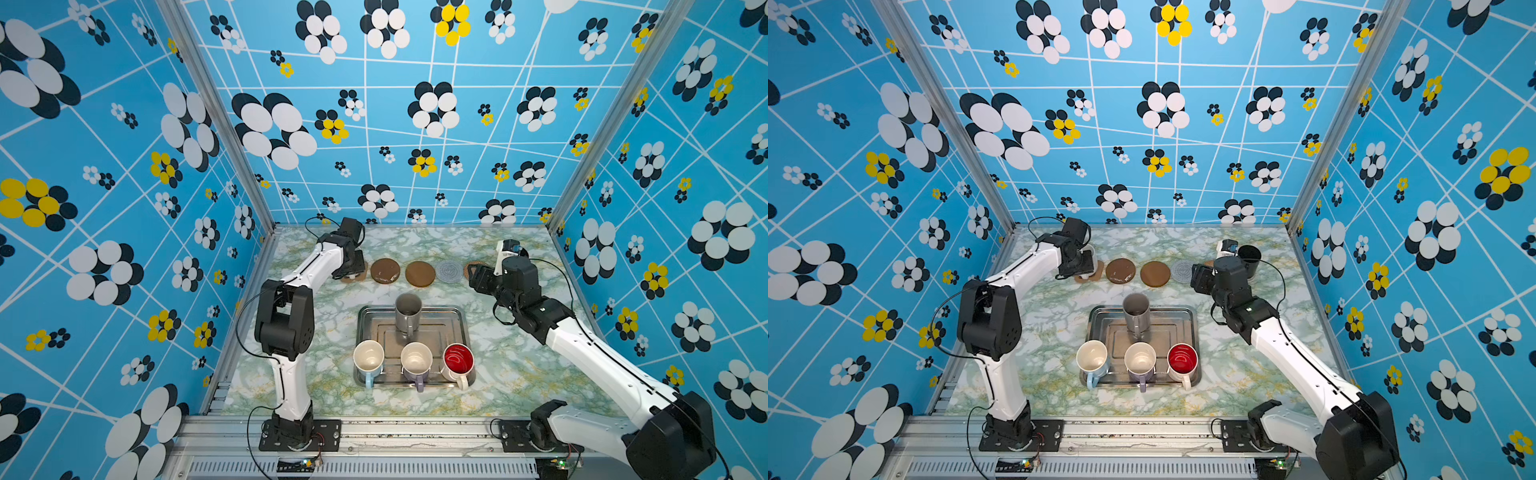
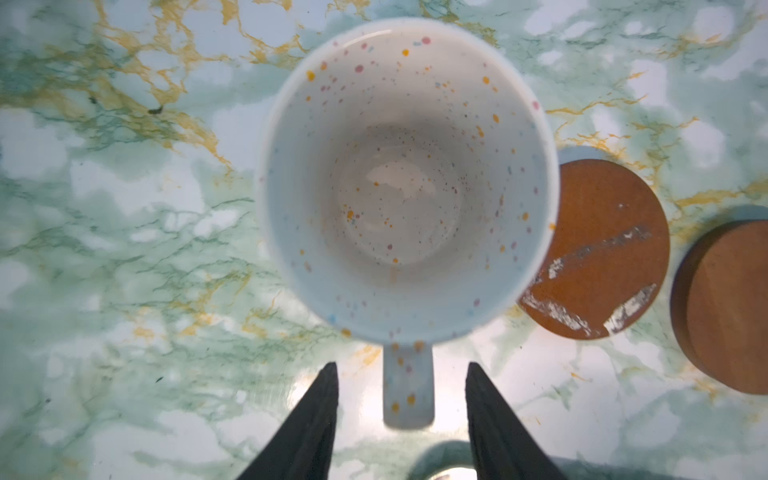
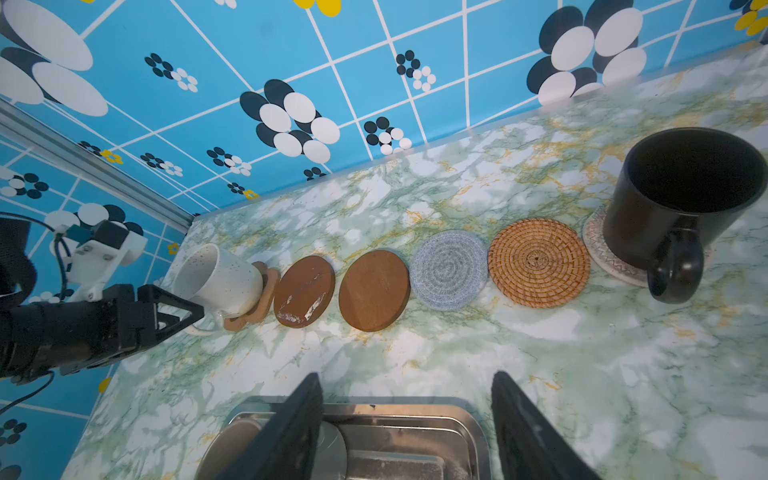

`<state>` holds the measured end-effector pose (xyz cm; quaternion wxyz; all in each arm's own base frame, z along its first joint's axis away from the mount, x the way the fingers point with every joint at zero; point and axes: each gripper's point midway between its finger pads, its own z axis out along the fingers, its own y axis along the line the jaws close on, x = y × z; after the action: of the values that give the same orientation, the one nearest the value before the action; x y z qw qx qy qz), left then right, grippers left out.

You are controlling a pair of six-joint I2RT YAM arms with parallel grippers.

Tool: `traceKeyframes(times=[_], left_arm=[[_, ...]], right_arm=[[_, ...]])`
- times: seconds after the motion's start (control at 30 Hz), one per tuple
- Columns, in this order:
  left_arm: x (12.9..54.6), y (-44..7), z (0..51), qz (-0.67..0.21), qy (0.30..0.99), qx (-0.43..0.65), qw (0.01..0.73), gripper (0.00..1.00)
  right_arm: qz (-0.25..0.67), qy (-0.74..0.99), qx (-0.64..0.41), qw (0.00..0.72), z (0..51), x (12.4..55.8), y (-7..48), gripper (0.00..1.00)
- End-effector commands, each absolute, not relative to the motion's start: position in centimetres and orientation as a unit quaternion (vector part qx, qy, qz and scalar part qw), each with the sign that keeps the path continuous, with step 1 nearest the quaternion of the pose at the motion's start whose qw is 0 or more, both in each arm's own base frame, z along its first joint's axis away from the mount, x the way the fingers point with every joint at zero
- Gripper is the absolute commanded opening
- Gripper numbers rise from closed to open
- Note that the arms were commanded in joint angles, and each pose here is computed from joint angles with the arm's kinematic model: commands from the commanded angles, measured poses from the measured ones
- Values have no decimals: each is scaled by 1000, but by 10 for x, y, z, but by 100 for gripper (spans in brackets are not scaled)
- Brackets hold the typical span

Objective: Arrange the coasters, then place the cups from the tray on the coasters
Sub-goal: 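Lower the white speckled mug onto the paw-shaped coaster and open the left gripper, then raise the left gripper off the mug while the right gripper moves toward the tray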

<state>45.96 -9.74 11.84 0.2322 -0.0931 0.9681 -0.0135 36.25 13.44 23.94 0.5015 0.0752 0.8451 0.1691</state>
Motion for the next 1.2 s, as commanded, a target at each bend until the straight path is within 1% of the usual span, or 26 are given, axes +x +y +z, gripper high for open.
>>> traceKeyframes(times=[0.0, 0.2, 0.33, 0.43, 0.53, 0.7, 0.8, 1.07, 1.17], left_arm=[[449, -99, 157, -19, 956, -92, 277, 51], [427, -113, 207, -51, 932, -88, 349, 54], [408, -120, 240, -49, 914, -76, 396, 56], [391, -129, 259, -40, 897, -64, 435, 63], [377, -135, 263, -33, 885, -65, 459, 65], [363, -153, 252, -69, 876, -50, 475, 69], [356, -155, 253, -75, 873, -42, 480, 71], [348, -156, 259, -95, 851, -42, 514, 79], [349, -159, 256, -99, 852, -32, 513, 80]], right_arm=[[170, 844, 71, 503, 246, 357, 131, 66], [179, 844, 72, 500, 246, 357, 134, 67], [183, 845, 73, 497, 244, 358, 136, 66], [191, 846, 72, 492, 242, 360, 140, 66], [207, 848, 63, 483, 240, 363, 149, 66], [233, 853, 45, 465, 239, 367, 167, 66], [233, 858, 33, 456, 238, 366, 174, 66], [240, 870, 10, 431, 236, 363, 191, 69], [248, 869, 4, 428, 238, 360, 194, 70]])
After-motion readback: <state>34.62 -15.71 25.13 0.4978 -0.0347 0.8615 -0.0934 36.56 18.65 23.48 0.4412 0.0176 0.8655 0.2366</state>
